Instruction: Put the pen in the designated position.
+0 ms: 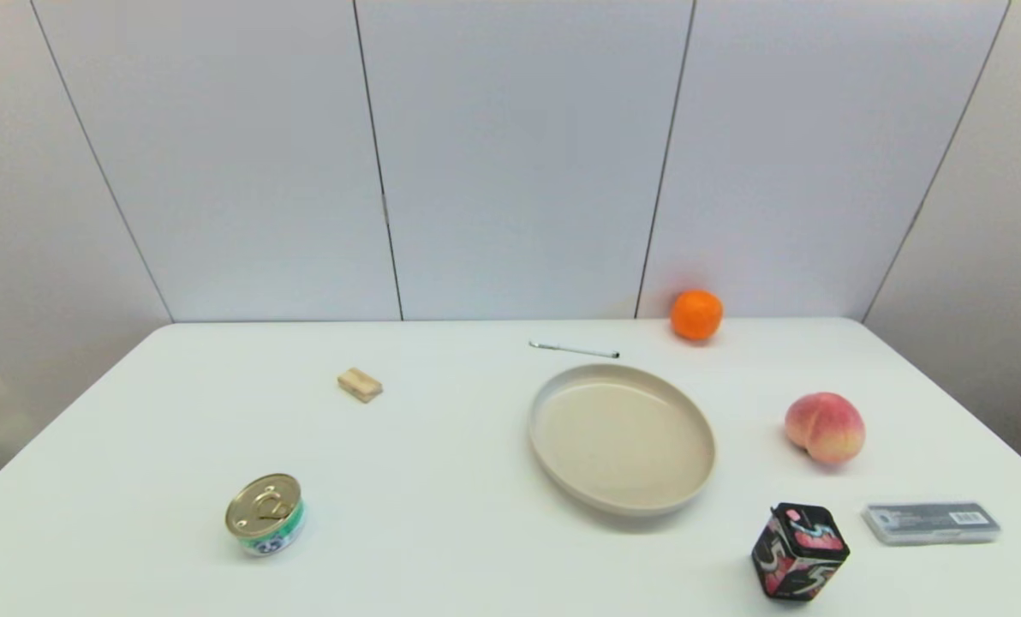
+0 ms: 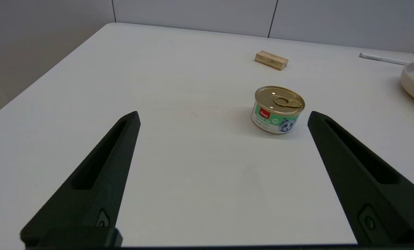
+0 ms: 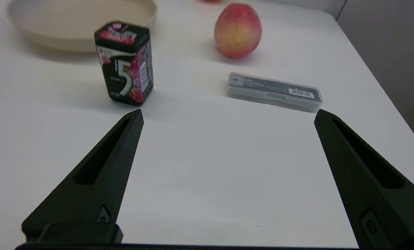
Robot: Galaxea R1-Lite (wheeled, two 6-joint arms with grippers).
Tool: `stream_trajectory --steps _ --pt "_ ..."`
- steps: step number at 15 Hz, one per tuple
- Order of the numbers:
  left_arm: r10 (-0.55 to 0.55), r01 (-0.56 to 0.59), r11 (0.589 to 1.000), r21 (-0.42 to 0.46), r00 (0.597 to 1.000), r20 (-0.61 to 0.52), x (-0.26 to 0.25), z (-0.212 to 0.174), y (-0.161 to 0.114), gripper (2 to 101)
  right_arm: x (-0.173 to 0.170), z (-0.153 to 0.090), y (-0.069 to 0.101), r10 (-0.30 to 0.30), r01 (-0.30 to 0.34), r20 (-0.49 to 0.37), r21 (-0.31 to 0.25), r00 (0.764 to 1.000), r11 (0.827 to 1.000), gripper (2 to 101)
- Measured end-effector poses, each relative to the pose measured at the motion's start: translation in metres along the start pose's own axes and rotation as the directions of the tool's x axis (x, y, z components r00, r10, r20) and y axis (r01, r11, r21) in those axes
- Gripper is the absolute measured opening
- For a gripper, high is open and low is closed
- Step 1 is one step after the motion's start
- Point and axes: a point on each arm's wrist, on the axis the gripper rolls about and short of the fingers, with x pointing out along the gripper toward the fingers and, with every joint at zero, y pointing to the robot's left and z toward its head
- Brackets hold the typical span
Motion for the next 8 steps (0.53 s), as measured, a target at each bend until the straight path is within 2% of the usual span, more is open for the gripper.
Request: stream_trajectory --steps 3,4,8 --pt "0.0 0.0 1.0 0.001 1.0 -0.001 0.0 -0.0001 0.0 97.9 -0.0014 -0.0014 -0.0005 -0.044 0.038 0.057 0.105 0.997 0.994 97.6" --pt "0.0 0.0 1.0 0.001 1.0 -0.001 0.0 -0.0001 0.0 97.9 -0.0013 -0.0006 -0.001 -0.064 0.054 0.078 0.124 0.995 0.991 97.6" --pt "0.0 0.0 1.0 0.0 1.0 -0.001 0.0 -0.0001 0.0 97.9 -0.0009 -0.0023 -0.0009 -0.067 0.057 0.08 0.128 0.995 0.99 97.7"
